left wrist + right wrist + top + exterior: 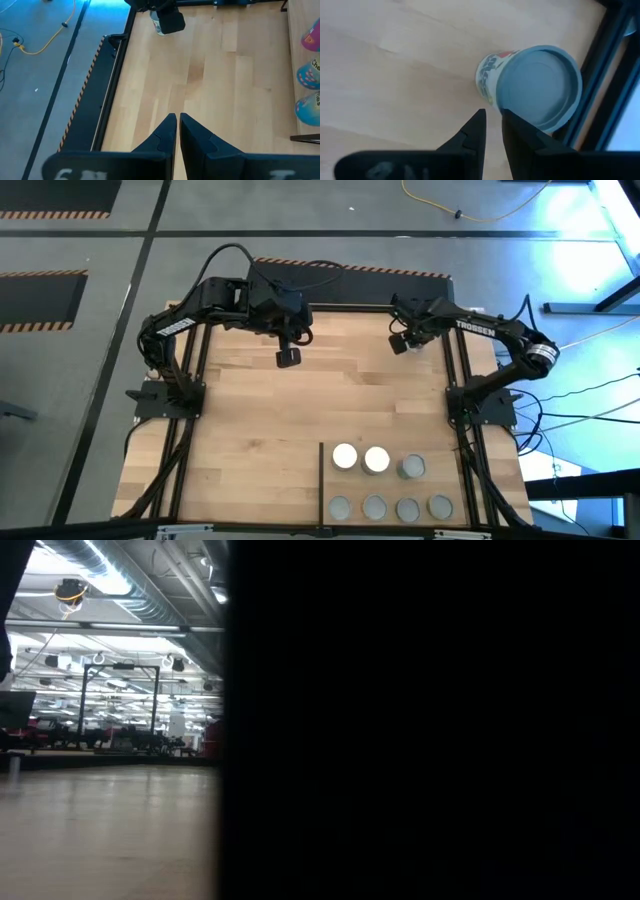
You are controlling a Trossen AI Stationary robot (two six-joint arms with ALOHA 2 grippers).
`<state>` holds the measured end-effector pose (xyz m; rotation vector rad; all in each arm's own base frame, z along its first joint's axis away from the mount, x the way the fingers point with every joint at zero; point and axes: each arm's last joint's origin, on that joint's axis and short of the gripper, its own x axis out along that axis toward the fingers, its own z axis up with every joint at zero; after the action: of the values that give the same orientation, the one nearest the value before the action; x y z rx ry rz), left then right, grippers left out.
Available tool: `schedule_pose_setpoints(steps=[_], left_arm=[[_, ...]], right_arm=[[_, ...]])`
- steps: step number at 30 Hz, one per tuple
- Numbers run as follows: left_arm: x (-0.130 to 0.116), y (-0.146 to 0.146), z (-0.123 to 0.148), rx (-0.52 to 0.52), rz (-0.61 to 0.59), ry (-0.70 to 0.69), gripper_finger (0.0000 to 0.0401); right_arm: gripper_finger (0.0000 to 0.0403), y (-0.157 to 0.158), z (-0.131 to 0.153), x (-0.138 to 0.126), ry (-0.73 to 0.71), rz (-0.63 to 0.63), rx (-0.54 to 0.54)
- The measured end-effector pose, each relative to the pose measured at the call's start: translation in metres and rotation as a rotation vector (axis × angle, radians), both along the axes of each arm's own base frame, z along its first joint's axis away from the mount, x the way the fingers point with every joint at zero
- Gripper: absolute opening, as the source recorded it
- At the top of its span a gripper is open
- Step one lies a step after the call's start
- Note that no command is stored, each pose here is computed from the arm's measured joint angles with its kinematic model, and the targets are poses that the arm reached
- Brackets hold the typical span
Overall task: Pick and place cans onto a shelf
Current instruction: Put the canned mix vegetables on the shelf
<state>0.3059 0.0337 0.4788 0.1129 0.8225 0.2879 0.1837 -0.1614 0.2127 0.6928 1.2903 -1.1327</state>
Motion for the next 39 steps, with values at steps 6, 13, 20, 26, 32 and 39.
schedule_pose_setpoints(steps=[6,13,20,26,32,39], left_arm=[[0.000,0.000,0.000,0.000,0.000,0.000,0.0016],[0.000,0.000,0.000,0.000,0.000,0.000,0.0016],[0.000,0.000,0.000,0.001,0.000,0.000,0.0016],[0.000,0.000,0.000,0.000,0.000,0.000,0.0016],[0.000,0.000,0.000,0.000,0.000,0.001,0.0016],[0.000,0.000,0.000,0.000,0.000,0.001,0.0016]], right_arm=[[0.0064,-0.002,-0.002,0.001,0.032,0.003,-0.021],[0.0064,-0.001,0.005,0.000,0.017,0.031,-0.032],[0.0064,-0.009,0.004,-0.002,-0.006,0.043,0.008],[0.0064,-0.015,-0.001,-0.005,0.030,0.034,0.012],[0.0064,-0.016,-0.002,-0.006,0.064,0.045,-0.010],[0.0064,-0.017,-0.002,-0.006,0.085,0.062,-0.028]])
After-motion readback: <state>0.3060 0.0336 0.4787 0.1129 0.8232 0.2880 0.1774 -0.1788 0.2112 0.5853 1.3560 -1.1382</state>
